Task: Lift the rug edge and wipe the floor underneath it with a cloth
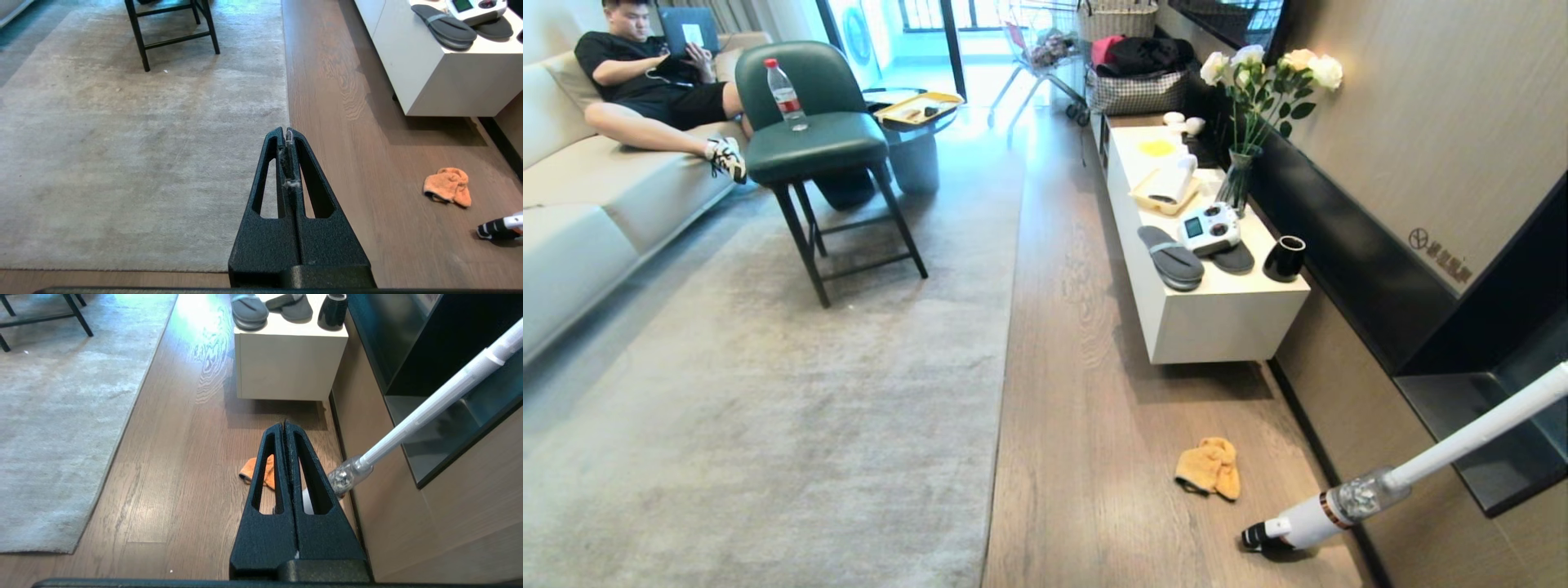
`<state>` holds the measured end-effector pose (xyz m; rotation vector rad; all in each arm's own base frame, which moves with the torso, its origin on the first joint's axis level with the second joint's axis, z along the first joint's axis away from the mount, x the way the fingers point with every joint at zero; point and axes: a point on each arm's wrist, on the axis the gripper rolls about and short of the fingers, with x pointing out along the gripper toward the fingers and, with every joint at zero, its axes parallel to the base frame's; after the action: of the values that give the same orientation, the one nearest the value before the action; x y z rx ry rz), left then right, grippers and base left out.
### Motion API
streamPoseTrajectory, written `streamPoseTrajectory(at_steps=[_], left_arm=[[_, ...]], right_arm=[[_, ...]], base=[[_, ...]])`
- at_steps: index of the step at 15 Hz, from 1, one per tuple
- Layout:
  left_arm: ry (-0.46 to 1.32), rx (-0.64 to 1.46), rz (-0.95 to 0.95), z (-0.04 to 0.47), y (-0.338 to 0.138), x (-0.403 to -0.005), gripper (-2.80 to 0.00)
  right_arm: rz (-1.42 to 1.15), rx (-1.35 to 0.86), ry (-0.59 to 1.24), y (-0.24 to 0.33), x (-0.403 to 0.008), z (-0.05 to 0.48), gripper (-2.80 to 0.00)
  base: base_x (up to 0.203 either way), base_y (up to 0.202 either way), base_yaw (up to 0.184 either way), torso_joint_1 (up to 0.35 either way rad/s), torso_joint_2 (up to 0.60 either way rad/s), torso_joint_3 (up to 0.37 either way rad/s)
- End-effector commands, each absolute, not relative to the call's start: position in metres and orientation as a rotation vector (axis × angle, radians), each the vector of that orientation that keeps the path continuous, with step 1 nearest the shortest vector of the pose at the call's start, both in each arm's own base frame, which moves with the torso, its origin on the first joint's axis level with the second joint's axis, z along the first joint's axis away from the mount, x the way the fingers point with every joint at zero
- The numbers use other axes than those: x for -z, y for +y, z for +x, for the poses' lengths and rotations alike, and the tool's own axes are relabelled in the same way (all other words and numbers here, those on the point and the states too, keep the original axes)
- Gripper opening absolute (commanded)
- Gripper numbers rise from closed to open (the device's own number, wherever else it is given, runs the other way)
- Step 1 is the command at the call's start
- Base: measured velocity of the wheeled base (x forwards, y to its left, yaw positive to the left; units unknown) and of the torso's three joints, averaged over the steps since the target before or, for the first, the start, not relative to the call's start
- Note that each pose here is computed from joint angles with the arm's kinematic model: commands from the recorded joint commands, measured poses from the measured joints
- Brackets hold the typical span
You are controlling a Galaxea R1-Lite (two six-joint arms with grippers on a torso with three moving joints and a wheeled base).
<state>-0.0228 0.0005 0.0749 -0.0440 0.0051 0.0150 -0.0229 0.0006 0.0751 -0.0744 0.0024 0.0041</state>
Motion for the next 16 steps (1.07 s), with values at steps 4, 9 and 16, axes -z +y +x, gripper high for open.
streamPoseTrajectory(at_steps=[4, 9, 16], left_arm=[[0.006, -0.015, -0.044, -0.0228, 0.0005, -0.0749, -2.80], [0.006, -0.015, -0.044, -0.0228, 0.0005, -0.0749, -2.80], [0.006, -0.015, -0.044, -0.0228, 0.0005, -0.0749, -2.80]], right_arm=[[-0.075, -0.005, 0.006, 0.0006, -0.0749, -0.0228, -2.80], [-0.081, -0.005, 0.006, 0.0006, -0.0749, -0.0228, -2.80], [-0.078, -0.005, 0.006, 0.0006, -0.0749, -0.0228, -2.80]], base=[[0.000, 0.000, 0.000, 0.149, -0.49, -0.355], [0.000, 0.000, 0.000, 0.182, -0.53, -0.352], [0.000, 0.000, 0.000, 0.230, -0.58, -0.351]])
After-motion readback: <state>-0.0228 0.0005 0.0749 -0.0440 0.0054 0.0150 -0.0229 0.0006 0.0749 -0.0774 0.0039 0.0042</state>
